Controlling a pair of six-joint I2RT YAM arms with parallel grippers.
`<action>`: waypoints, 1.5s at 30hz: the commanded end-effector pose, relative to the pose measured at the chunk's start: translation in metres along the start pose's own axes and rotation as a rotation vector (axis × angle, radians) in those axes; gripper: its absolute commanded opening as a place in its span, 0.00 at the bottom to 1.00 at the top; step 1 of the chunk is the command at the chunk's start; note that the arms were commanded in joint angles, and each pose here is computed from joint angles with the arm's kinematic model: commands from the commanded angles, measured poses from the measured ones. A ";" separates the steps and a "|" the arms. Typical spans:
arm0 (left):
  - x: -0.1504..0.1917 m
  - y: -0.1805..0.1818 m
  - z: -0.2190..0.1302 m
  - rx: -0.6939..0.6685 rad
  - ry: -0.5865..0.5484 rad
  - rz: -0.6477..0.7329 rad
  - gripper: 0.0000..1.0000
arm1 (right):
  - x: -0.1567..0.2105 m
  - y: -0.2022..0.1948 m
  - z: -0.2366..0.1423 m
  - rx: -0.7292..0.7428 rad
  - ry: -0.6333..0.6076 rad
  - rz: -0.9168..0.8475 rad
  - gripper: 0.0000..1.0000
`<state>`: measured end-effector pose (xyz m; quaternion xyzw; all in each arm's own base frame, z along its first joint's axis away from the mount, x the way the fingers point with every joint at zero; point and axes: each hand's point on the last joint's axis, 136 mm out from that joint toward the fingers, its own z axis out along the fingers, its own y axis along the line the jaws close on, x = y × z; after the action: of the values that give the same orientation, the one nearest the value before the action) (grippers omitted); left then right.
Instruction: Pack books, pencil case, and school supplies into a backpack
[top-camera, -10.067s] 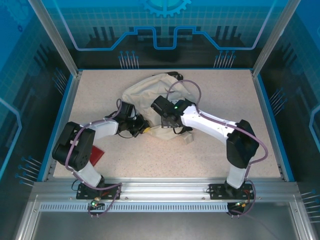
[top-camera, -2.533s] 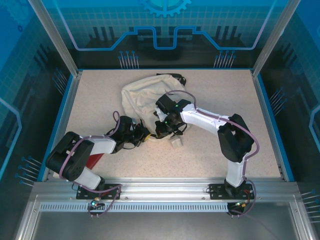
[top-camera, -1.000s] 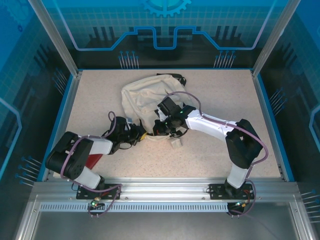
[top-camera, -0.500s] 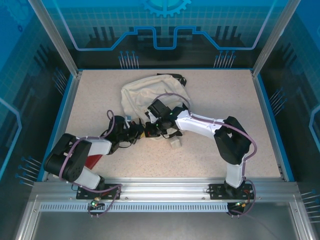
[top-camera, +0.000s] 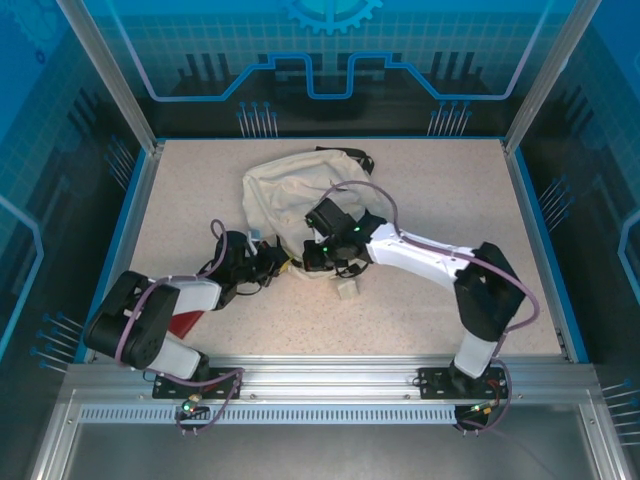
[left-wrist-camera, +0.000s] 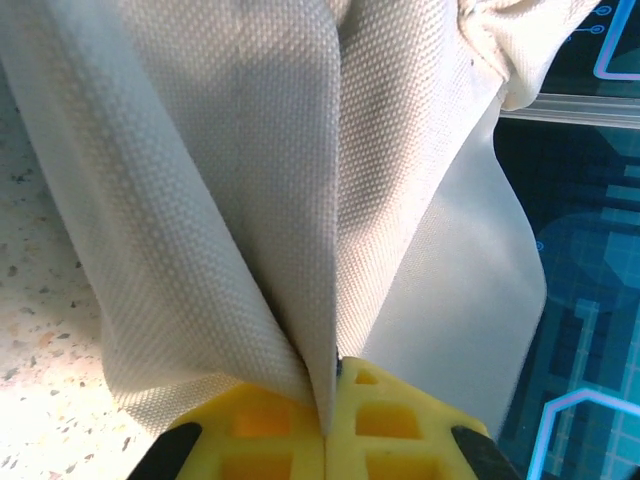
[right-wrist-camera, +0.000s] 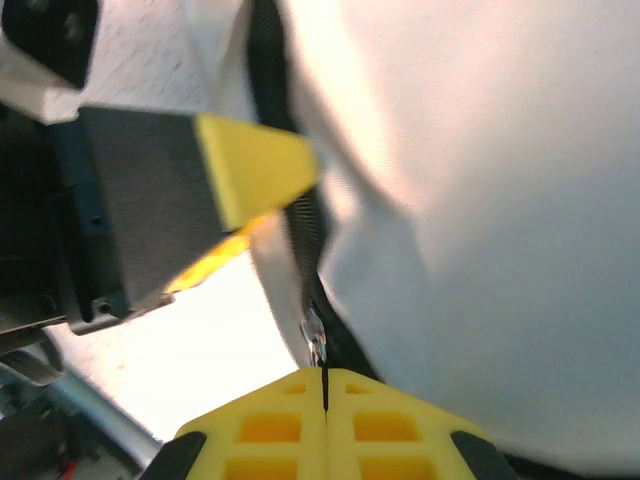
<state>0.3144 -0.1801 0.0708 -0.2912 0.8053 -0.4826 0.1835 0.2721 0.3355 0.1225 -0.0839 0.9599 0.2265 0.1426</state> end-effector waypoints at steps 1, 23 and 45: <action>-0.006 0.011 -0.005 -0.067 -0.048 0.050 0.00 | 0.010 -0.069 -0.027 0.318 -0.035 0.076 0.00; -0.033 0.021 -0.028 -0.148 -0.101 0.073 0.00 | -0.027 -0.166 -0.060 0.714 -0.131 0.139 0.00; -0.086 0.038 -0.139 -0.480 -0.298 -0.062 0.73 | -0.036 0.108 0.032 -0.233 0.020 -0.225 0.00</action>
<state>0.3188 -0.0244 0.1136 -0.3918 0.8412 -0.2734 0.2534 0.2936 0.4101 0.1233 -0.1846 0.9416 0.2405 0.1462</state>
